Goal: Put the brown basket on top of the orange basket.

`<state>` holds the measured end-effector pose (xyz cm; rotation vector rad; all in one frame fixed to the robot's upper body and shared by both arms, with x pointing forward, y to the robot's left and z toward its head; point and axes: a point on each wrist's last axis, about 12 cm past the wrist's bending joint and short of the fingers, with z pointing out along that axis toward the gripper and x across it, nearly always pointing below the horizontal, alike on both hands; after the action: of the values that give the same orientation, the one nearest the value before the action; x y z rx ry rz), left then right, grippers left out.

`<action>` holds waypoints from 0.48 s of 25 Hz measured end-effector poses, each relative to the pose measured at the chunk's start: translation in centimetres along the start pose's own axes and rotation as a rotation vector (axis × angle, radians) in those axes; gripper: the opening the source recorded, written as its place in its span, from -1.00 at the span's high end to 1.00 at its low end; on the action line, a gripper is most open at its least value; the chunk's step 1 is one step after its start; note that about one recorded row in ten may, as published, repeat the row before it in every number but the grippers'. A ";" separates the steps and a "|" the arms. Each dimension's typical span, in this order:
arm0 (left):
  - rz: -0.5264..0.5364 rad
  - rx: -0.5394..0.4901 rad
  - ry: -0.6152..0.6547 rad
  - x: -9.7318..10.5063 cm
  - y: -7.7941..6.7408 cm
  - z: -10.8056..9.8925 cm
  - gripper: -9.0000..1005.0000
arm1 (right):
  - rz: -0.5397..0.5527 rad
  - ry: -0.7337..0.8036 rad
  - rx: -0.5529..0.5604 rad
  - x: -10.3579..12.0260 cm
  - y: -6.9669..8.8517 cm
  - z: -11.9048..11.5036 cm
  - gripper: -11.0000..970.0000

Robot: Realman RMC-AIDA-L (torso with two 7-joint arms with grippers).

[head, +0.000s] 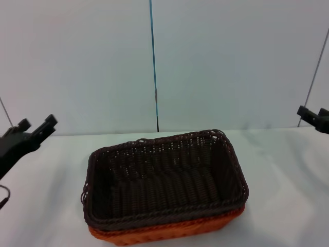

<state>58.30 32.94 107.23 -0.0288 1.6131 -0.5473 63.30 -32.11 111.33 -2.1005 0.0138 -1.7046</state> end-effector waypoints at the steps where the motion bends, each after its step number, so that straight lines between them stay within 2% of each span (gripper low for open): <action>1: -0.005 0.014 -0.003 0.0 -0.2 0.2 -0.74 | 0.010 0.018 0.013 0.0 0.0 -0.2 -0.48; 4: -0.013 0.069 -0.022 -0.2 -0.9 0.4 -0.74 | 0.012 0.066 0.049 0.3 0.0 -0.9 -0.47; 7: -0.018 0.102 -0.036 -0.5 -1.1 0.2 -0.74 | 0.008 0.125 0.103 0.7 -0.1 -1.7 -0.46; 12: -0.061 0.160 -0.029 -1.1 -1.1 0.0 -0.74 | 0.004 0.188 0.126 1.3 -0.2 -2.1 -0.45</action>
<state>58.12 32.34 108.62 0.0333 1.5403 -0.7185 61.57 -32.98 112.90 -1.8430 -0.0323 -1.8446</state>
